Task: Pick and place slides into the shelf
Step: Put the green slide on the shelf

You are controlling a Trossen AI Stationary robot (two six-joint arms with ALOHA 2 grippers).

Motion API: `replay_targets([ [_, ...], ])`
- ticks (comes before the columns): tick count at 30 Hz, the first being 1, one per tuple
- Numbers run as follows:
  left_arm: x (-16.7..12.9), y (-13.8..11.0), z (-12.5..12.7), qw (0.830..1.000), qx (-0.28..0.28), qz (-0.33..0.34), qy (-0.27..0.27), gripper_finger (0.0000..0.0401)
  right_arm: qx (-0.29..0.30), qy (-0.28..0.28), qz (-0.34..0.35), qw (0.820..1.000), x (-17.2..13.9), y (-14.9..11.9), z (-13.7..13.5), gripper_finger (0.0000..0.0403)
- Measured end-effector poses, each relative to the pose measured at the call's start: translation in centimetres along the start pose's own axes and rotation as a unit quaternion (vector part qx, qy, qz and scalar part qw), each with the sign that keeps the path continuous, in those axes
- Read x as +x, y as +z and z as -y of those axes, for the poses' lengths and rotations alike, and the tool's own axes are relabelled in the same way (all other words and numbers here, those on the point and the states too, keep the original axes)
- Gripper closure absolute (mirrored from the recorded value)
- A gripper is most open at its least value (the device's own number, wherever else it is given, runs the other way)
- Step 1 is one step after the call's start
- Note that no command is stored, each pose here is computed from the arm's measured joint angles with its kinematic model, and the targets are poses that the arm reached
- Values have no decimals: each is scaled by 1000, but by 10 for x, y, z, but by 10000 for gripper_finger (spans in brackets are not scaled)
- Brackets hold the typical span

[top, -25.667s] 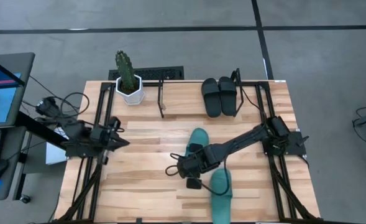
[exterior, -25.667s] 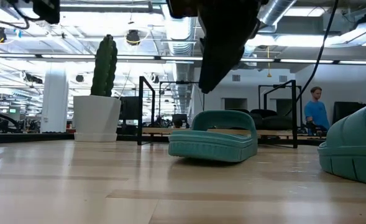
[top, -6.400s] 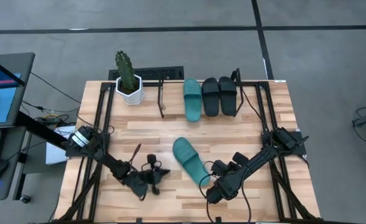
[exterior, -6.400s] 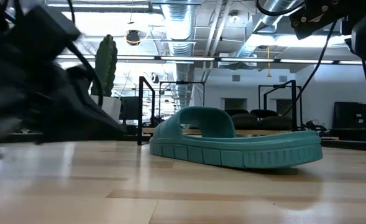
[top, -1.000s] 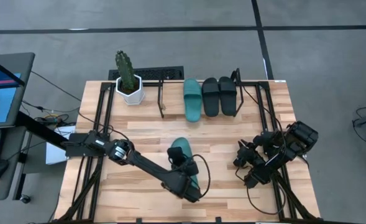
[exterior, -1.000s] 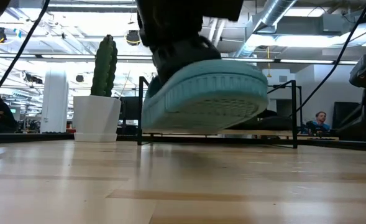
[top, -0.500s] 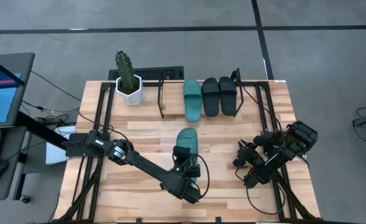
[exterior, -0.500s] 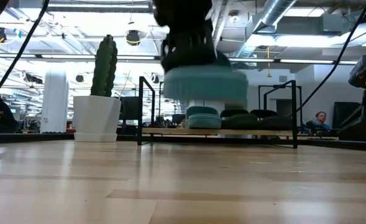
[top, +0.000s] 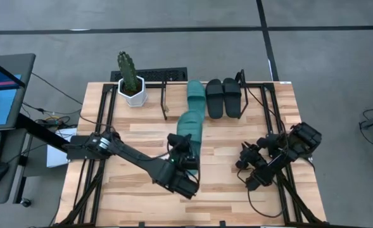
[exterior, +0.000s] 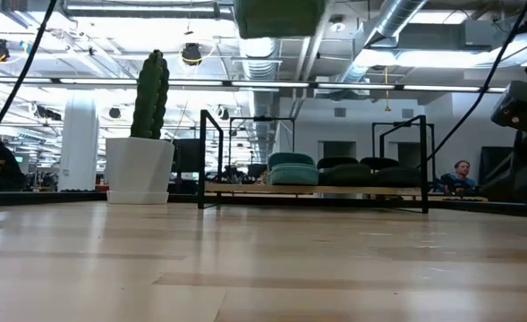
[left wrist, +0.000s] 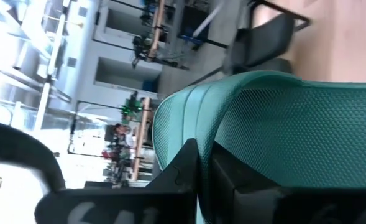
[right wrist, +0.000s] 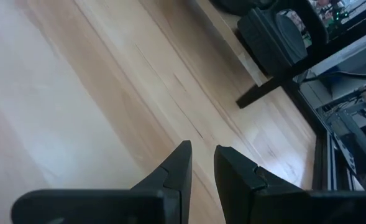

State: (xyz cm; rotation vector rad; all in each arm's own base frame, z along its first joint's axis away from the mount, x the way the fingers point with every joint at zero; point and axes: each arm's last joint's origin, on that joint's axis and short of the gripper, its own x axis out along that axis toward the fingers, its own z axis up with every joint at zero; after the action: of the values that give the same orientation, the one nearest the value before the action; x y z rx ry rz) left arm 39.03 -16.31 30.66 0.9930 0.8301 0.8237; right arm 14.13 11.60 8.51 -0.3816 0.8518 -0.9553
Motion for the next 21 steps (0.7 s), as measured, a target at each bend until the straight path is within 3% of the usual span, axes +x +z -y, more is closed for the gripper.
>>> replay_targets([
  [7, 9, -10, -51, 999, -1, -3, 38, 401, 20, 2, -3, 1000, 3, 5, -3, 344],
  [13, 25, -46, -87, 999, 0, -37, 32, 401, 42, 4, -14, 999, 8, 8, -6, 344],
  [21, 39, -107, -94, 997, 14, -71, 39, 401, 53, -7, -27, 998, 16, 14, -6, 344],
])
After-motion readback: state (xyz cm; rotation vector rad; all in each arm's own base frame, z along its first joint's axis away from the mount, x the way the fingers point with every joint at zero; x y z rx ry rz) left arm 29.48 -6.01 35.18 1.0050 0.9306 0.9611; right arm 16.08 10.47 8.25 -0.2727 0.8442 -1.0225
